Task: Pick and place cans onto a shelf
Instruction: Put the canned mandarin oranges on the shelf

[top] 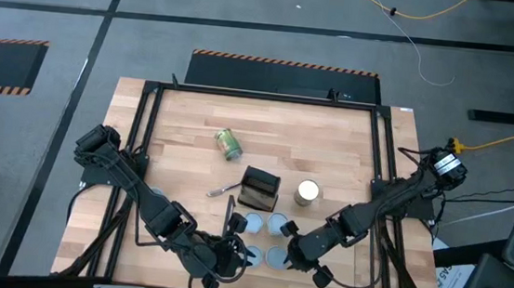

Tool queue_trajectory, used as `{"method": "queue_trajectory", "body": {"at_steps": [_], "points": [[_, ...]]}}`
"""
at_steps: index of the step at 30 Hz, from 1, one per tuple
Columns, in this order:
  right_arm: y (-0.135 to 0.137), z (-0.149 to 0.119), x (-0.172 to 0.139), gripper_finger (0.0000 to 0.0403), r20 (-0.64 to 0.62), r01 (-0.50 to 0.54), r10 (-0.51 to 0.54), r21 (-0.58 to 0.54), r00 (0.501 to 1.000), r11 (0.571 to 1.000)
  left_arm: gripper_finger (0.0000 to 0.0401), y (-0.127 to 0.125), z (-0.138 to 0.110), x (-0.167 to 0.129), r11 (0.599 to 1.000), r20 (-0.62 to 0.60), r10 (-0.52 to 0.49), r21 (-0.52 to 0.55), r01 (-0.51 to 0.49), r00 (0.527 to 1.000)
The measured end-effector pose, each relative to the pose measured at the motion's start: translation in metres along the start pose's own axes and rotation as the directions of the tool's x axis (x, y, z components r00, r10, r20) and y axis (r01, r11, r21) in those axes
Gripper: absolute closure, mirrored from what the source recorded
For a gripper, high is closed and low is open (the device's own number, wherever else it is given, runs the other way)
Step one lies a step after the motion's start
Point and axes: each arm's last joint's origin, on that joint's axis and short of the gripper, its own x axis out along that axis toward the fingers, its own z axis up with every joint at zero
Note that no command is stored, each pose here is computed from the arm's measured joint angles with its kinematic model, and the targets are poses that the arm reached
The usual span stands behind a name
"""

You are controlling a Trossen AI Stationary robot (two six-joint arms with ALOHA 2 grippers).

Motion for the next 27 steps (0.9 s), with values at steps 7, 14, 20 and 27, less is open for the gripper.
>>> {"method": "queue_trajectory", "body": {"at_steps": [7, 14, 20, 27], "points": [[-0.002, 0.005, 0.000, 0.0326, 0.049, 0.007, -0.007, 0.002, 0.999, 1.000, 0.0319, 0.000, 0.000, 0.000, 1.000, -0.001, 0.014, 0.000, -0.014, 1.000], [-0.002, 0.012, -0.001, 0.0326, 0.123, -0.002, -0.008, 0.082, 0.992, 0.997, 0.0319, 0.000, 0.000, 0.000, 1.000, -0.002, 0.015, 0.000, -0.015, 1.000], [-0.003, 0.017, -0.002, 0.0326, 0.174, -0.007, -0.012, 0.106, 0.985, 0.994, 0.0319, 0.000, 0.000, 0.000, 1.000, -0.002, 0.016, 0.000, -0.016, 1.000], [-0.006, 0.018, -0.002, 0.0326, 0.186, 0.001, -0.025, 0.131, 0.982, 0.991, 0.0319, 0.001, 0.000, 0.001, 1.000, -0.003, 0.017, -0.001, -0.017, 1.000]]}}
